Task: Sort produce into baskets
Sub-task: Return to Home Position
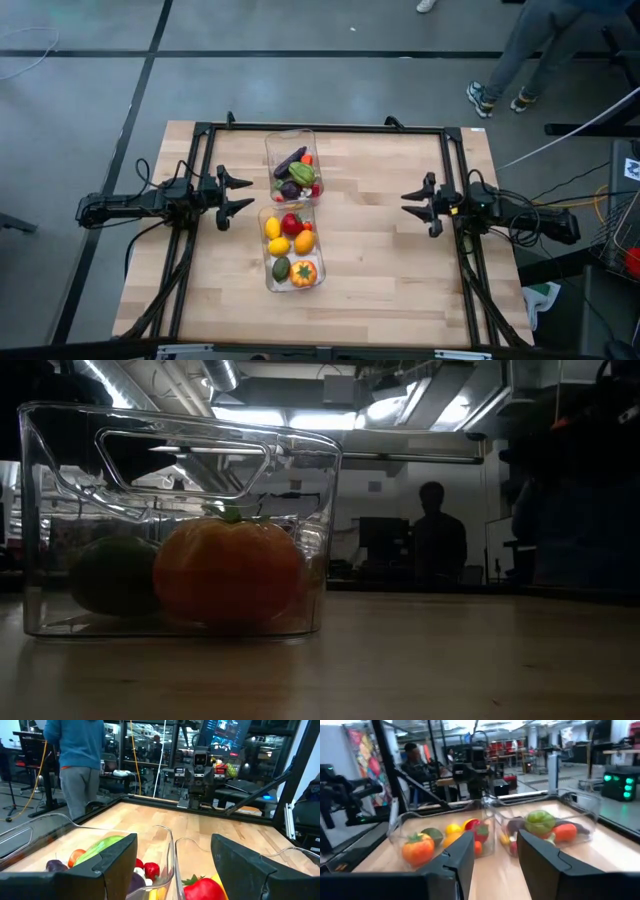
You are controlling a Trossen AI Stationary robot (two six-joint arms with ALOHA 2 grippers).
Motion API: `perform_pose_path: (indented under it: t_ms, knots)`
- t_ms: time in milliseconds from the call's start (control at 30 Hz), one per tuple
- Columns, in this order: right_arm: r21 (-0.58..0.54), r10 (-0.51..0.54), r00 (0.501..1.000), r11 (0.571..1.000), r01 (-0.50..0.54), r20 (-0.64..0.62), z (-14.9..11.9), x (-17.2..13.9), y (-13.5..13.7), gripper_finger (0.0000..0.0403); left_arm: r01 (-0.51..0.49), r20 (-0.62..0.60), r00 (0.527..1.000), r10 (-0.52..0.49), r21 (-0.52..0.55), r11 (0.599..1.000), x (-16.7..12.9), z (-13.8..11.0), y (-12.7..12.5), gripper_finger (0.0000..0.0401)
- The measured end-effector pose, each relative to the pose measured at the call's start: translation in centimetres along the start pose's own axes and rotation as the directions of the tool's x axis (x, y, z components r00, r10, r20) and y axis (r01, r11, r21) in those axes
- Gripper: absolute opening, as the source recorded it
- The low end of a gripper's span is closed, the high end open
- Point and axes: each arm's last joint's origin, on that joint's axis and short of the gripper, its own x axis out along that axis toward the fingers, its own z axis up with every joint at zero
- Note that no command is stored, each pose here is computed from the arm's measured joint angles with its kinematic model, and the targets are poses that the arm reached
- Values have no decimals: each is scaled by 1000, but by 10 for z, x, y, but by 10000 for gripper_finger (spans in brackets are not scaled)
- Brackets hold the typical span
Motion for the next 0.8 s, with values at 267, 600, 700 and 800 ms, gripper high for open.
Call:
perform_pose_path:
  t_ms: [267,600,700,800]
  knots:
    - [-67,17,1000,998,-17,-3,-1,0,0,147,0,0,1000,0,0,1000,0,0,0,250]
    - [-67,-21,1000,998,20,-4,-2,0,-1,147,0,0,1000,0,0,1000,0,0,0,250]
    - [-67,-23,1000,998,23,-4,-2,0,-1,147,0,0,1000,0,0,1000,0,0,0,250]
    - [-67,-24,1000,998,23,-4,-2,0,-1,147,0,0,1000,0,0,1000,0,0,0,250]
